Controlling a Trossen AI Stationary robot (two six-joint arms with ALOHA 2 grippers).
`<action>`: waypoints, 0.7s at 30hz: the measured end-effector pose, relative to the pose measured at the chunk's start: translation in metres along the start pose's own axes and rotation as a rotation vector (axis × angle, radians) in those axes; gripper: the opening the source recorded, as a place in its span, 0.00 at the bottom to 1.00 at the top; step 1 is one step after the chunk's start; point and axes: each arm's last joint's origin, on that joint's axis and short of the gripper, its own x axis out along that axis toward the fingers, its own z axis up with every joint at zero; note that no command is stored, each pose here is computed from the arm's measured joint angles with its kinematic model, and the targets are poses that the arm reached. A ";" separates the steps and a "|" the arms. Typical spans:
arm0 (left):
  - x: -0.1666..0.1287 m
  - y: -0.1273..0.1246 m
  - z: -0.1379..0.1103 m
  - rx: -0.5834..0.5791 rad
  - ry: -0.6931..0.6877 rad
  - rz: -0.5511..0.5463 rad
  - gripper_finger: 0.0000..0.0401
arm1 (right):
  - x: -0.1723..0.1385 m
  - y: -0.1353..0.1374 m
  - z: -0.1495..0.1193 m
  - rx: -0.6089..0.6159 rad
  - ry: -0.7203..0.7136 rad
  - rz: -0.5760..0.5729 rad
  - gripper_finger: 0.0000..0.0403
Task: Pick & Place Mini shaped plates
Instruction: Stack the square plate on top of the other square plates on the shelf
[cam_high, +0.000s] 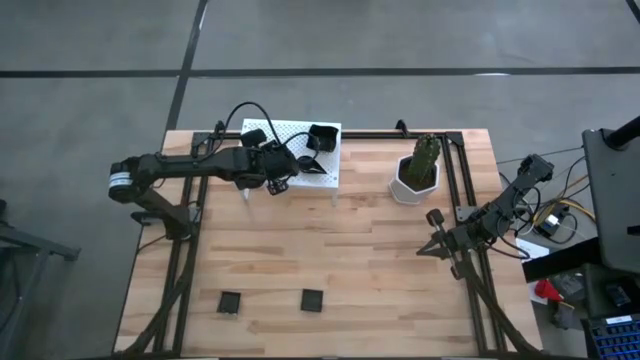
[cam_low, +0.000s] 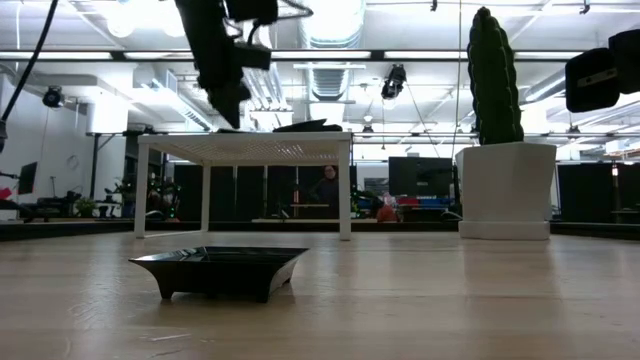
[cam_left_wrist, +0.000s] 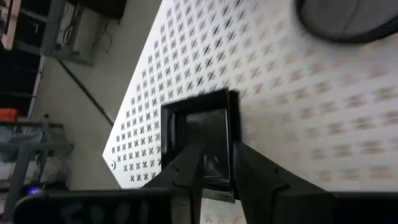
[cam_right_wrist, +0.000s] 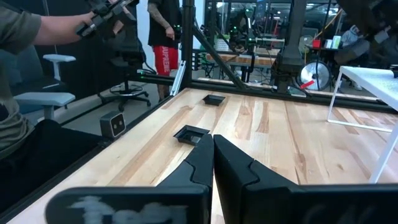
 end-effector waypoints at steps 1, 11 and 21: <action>-0.004 -0.001 0.002 0.000 -0.015 -0.005 0.21 | 0.000 0.000 0.000 0.000 0.001 0.000 0.02; -0.031 -0.005 0.008 0.000 -0.091 -0.017 0.22 | 0.000 0.000 0.000 0.001 0.000 0.000 0.02; -0.064 -0.040 0.002 0.015 -0.172 -0.190 0.22 | 0.000 0.000 0.000 0.002 0.000 0.000 0.02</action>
